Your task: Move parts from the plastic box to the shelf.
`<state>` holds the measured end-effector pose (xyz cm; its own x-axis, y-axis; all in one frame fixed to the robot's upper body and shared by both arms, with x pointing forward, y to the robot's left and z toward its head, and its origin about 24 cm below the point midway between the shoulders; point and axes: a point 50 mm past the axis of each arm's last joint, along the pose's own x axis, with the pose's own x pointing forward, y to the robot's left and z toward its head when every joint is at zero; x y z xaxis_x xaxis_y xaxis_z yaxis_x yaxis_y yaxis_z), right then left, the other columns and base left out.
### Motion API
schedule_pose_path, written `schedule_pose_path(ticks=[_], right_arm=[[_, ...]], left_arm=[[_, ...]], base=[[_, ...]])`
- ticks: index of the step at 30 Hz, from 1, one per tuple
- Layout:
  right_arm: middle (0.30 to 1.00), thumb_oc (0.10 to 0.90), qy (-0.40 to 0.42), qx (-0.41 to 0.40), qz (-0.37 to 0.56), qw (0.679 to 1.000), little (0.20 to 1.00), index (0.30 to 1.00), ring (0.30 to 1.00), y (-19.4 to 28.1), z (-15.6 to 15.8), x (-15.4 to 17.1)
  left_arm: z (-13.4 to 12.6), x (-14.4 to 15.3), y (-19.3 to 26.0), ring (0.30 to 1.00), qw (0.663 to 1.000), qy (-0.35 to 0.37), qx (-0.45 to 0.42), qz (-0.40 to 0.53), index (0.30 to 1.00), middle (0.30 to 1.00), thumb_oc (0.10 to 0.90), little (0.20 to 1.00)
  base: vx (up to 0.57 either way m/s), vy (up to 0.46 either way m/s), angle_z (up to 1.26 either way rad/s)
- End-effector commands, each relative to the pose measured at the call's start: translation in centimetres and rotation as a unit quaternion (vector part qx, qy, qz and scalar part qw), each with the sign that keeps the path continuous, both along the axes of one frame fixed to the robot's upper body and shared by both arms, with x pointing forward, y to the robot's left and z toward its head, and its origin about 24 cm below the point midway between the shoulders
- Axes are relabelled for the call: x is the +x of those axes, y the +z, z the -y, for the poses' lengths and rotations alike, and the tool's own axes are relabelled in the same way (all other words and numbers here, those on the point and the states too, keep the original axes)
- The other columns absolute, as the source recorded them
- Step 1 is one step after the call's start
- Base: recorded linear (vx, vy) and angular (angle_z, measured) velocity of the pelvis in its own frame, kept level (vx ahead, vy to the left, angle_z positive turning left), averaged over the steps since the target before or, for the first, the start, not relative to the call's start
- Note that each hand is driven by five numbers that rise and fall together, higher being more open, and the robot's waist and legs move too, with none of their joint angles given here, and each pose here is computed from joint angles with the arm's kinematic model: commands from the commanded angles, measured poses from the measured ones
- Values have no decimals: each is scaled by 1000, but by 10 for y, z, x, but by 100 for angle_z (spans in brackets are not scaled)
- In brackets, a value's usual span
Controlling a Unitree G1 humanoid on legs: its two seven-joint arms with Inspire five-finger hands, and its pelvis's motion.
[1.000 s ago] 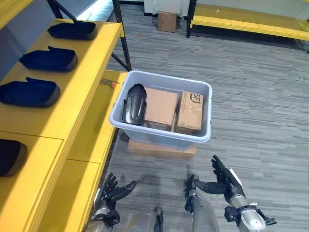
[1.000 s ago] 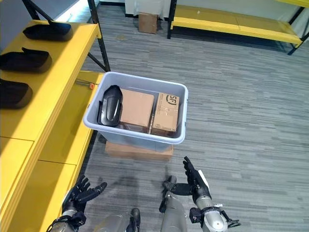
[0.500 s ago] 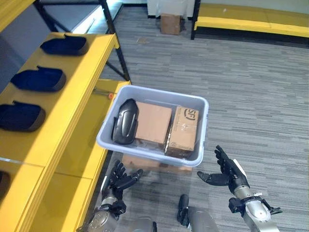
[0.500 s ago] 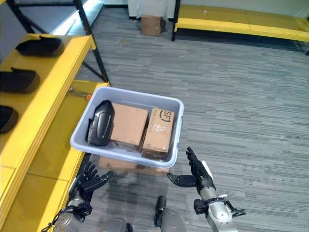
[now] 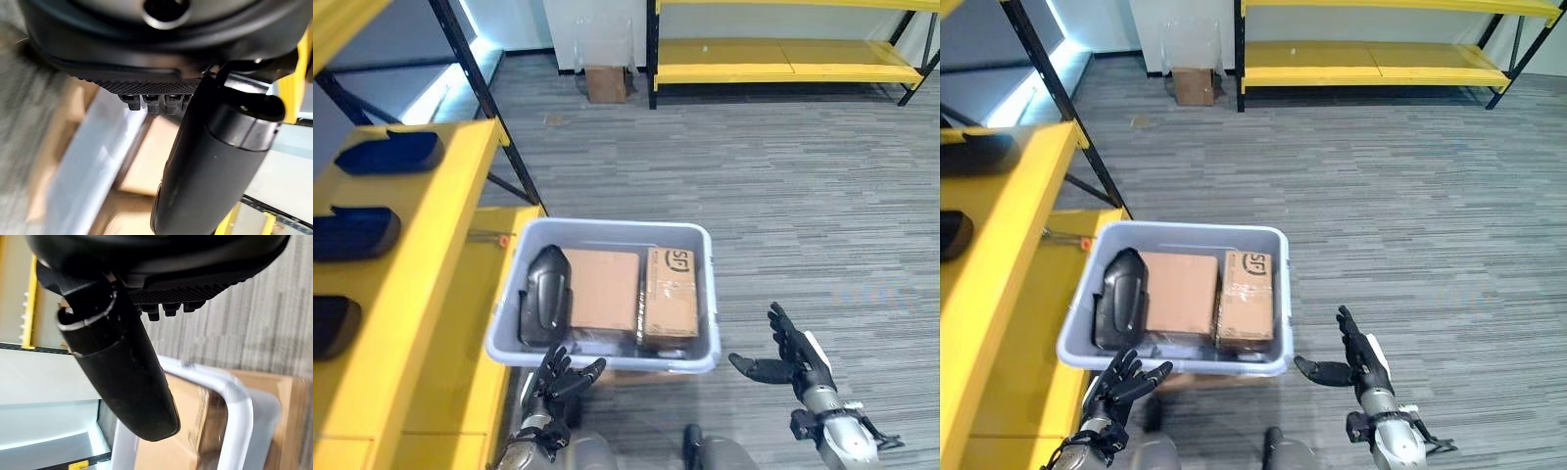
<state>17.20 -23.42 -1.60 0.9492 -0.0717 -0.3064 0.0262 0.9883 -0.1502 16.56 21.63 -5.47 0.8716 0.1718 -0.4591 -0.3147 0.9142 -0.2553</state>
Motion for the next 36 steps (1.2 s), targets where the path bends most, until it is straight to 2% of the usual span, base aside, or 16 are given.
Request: schedule_pose_path(ticks=[1, 16, 23, 26, 27, 28, 29, 32, 33, 34, 35, 36], right_arm=[[1000, 900, 37, -5, 124, 992, 1000, 1000, 1000, 43, -11, 24], [1000, 900, 41, -12, 124, 991, 1000, 1000, 1000, 44, -13, 22], [1000, 900, 94, -75, 181, 976, 1000, 1000, 1000, 72, -22, 47], [1000, 900, 142, -141, 230, 952, 1000, 1000, 1000, 101, -29, 72], [1000, 900, 142, -141, 230, 952, 1000, 1000, 1000, 101, -29, 73], [1000, 900, 185, -231, 289, 910, 1000, 1000, 1000, 140, -36, 103], [1000, 900, 185, -231, 290, 910, 1000, 1000, 1000, 141, -36, 103], [1000, 900, 228, -296, 326, 868, 1000, 1000, 1000, 173, -45, 122], [1000, 900, 252, -341, 343, 838, 1000, 1000, 1000, 192, -52, 131], [1000, 900, 252, -341, 344, 838, 1000, 1000, 1000, 192, -53, 131], [1000, 900, 263, -363, 349, 823, 1000, 1000, 1000, 200, -56, 134], [1000, 900, 279, -406, 360, 792, 1000, 1000, 1000, 216, -61, 140]], left_arm=[[-16, 14, 44, 1000, 993, -4, 35, 112, 1000, 1000, 900, 1000], [-24, 15, 50, 1000, 992, -13, 60, 113, 1000, 1000, 900, 1000], [-23, 19, 53, 1000, 990, -26, 62, 121, 1000, 1000, 900, 1000], [-22, 22, 58, 1000, 989, -39, 64, 131, 1000, 1000, 900, 1000], [-22, 22, 58, 1000, 989, -38, 64, 131, 1000, 1000, 900, 1000], [-22, 26, 63, 1000, 986, -60, 66, 143, 1000, 1000, 900, 1000], [-22, 26, 63, 1000, 986, -60, 66, 143, 1000, 1000, 900, 1000], [-19, 31, 70, 1000, 982, -85, 67, 158, 1000, 1000, 900, 1000], [-17, 34, 74, 1000, 979, -98, 68, 166, 1000, 1000, 900, 1000], [-17, 34, 74, 1000, 979, -97, 68, 167, 1000, 1000, 900, 1000], [-16, 36, 75, 1000, 978, -104, 69, 168, 1000, 1000, 900, 1000], [-15, 37, 77, 1000, 977, -108, 68, 173, 1000, 1000, 900, 1000]], base=[[-15, 217, 6], [4, 105, -8], [13, -7, 12], [2, -39, 9], [-27, -73, 13], [-26, -57, 16], [-40, -82, 18], [-53, -50, 25], [-63, -38, 20], [-68, -24, 23], [-70, -29, 40], [-80, -36, 35]])
